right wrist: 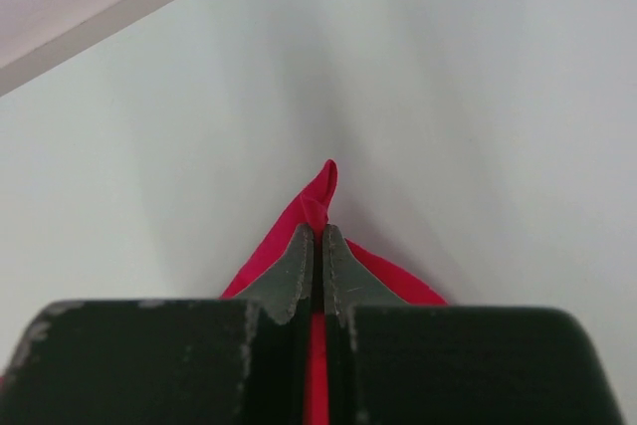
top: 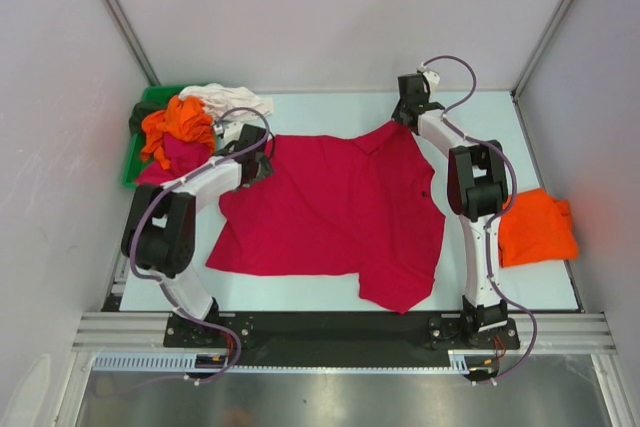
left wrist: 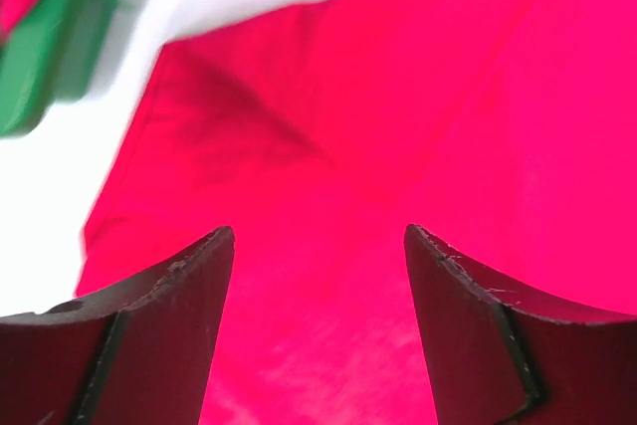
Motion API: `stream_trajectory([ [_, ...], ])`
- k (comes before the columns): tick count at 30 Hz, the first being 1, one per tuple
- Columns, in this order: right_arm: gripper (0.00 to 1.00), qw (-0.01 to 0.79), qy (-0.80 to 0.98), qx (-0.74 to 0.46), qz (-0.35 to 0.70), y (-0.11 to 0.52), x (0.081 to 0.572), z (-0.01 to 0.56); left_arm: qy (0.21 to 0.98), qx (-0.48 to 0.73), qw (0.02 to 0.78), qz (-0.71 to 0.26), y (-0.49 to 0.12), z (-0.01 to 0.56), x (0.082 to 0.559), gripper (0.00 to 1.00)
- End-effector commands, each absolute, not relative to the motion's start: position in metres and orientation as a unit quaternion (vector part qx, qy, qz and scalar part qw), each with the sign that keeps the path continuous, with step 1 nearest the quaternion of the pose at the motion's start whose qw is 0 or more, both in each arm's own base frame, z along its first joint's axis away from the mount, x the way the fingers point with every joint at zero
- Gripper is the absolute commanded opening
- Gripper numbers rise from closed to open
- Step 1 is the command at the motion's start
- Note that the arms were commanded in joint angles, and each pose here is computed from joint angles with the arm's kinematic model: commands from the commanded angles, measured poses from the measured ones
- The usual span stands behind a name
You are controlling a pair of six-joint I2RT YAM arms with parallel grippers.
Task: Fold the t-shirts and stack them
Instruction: Flatten out the tshirt
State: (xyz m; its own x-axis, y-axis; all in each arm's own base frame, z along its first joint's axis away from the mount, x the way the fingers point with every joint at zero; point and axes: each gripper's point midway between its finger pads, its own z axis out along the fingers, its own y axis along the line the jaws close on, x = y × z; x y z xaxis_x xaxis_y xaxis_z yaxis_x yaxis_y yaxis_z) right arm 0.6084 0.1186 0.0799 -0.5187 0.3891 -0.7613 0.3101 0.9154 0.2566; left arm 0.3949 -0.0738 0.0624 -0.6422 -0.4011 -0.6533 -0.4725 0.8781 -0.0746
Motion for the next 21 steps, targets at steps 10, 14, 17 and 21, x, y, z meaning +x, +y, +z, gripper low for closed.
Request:
stream_trajectory([
  [10,0.0,0.487,0.847,0.2,0.077,0.127,0.617,0.128,0.901,-0.243,0.358,-0.001,-0.103,0.054,0.459,0.71],
  [14,0.0,0.483,0.85,0.199,0.075,0.126,0.616,0.122,0.905,-0.246,0.347,-0.011,-0.109,0.041,0.461,0.7],
  [17,0.0,0.483,0.849,0.199,0.076,0.127,0.616,0.122,0.907,-0.245,0.342,-0.009,-0.109,0.034,0.462,0.66],
  [21,0.0,0.482,0.851,0.197,0.075,0.127,0.616,0.119,0.908,-0.244,0.342,-0.009,-0.109,0.032,0.466,0.63],
])
